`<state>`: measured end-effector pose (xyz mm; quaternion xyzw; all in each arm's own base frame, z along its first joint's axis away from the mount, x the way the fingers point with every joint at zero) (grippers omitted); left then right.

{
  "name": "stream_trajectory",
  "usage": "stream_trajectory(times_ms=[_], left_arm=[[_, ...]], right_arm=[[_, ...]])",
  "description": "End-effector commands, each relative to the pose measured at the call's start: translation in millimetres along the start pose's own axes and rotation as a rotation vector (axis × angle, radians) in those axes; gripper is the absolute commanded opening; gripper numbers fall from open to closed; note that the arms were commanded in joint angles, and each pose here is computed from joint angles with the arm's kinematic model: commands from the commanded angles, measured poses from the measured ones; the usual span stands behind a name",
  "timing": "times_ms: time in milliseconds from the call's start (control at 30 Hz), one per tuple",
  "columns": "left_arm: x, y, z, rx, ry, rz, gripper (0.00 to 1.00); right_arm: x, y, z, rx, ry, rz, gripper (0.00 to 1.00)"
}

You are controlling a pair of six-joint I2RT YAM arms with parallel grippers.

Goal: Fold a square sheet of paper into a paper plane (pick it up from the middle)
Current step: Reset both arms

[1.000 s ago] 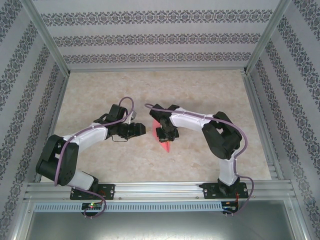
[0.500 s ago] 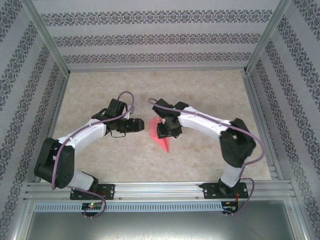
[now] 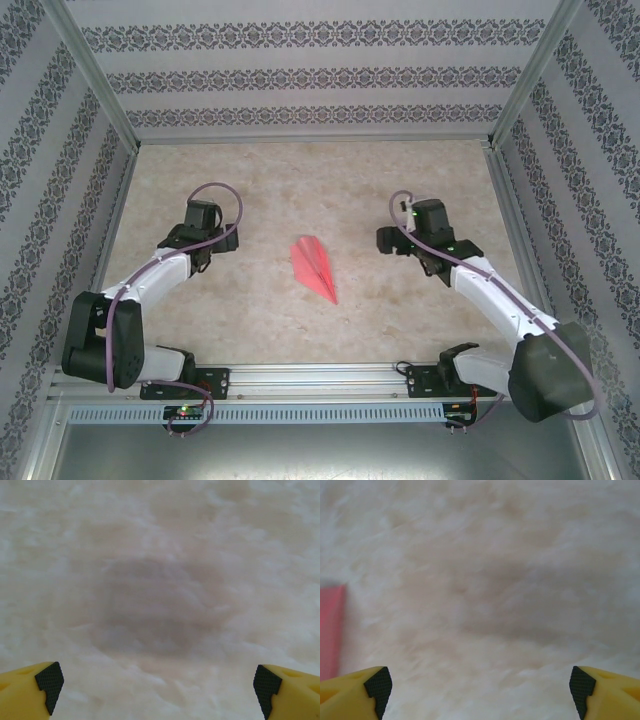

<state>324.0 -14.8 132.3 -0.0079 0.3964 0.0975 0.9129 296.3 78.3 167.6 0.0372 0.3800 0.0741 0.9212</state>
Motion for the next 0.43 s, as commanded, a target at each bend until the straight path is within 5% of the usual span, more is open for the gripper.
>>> stream_trajectory(times_ms=[0,400], left_arm=[[4,15,25,0.026,-0.163,0.094,1.00],[26,22,18,0.085,-0.185,0.097,1.00]], right_arm=[[10,-25,34,-0.049,-0.223,-0.065,0.96],[50,-73,24,-0.028,-0.276,-0.168,0.98]])
Point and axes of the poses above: each hand's point on the last joint's axis, 136 mm out from that joint toward the fingers, its own x axis out along the fingers, its own y axis along the line the jaws close on, z = x × y, the point moved 5 cm from there along -x, back along the fingers, and after that the axes turned 1 degree about x, right-handed, at the moved point
